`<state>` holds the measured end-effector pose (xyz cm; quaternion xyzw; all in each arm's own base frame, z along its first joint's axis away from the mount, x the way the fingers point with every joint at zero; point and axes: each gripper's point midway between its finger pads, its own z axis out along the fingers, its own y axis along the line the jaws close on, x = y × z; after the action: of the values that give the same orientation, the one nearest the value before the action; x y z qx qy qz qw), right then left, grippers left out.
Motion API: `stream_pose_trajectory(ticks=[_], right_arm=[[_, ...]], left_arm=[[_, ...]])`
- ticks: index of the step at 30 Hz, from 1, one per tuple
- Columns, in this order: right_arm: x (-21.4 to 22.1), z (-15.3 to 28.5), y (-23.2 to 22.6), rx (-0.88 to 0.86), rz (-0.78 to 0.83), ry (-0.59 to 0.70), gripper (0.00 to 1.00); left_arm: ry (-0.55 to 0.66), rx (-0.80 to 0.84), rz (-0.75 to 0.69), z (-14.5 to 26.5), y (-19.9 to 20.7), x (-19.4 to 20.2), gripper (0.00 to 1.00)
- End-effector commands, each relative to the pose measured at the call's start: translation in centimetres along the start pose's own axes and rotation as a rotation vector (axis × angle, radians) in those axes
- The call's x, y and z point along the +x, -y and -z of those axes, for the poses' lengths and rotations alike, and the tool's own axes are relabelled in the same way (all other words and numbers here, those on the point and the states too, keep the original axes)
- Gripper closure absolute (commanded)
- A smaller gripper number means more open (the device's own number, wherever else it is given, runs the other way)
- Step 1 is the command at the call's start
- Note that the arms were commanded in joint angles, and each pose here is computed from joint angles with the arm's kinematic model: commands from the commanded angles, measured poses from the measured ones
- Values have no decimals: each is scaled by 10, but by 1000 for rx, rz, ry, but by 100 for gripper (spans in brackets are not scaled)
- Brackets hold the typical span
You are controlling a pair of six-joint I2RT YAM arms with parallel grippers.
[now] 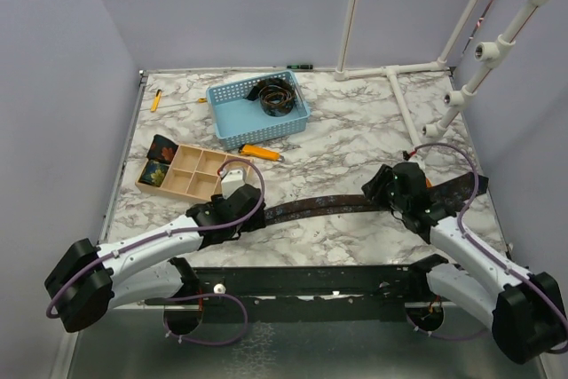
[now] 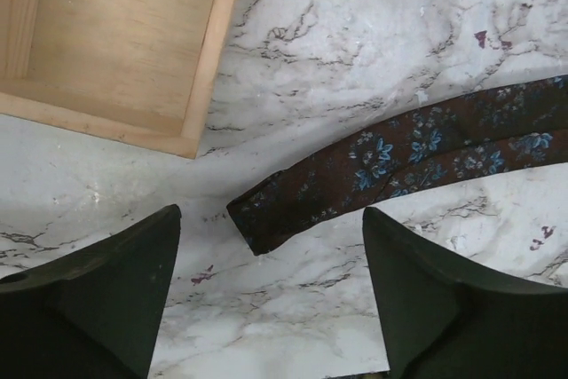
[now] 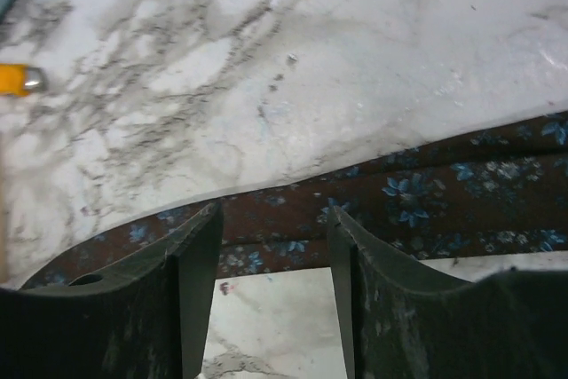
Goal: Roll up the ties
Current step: Flatten out the tie at the center of the board.
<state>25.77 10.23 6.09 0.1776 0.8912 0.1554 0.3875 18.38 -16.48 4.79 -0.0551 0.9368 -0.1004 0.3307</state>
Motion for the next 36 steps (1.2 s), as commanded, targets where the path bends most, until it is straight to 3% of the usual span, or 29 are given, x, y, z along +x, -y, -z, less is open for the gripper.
stream_pose_trajectory(ticks=[1,3,6,8,12,14,25,28,36], right_arm=[[-10,22,-45,-234,95,17,44],[5,25,-67,-306,163,-57,46],[25,24,-102,-333,304,-105,48],[35,16,-114,-301,379,-123,49],[57,0,-139,-284,490,-159,49],[72,-5,-150,-264,557,-185,49],[111,-43,-144,-94,679,-279,54],[118,-47,-138,-71,692,-305,61],[118,-32,-138,-65,692,-289,95]], left_arm=[[25,0,-8,15,11,-23,11],[58,-5,28,20,11,-32,7],[68,29,119,22,14,-31,8],[36,87,164,20,23,-21,15],[-25,165,223,16,28,1,38],[-44,189,247,16,28,9,43],[-87,175,264,5,9,38,37],[-75,168,265,3,5,39,37],[-52,144,278,-2,-4,40,37]])
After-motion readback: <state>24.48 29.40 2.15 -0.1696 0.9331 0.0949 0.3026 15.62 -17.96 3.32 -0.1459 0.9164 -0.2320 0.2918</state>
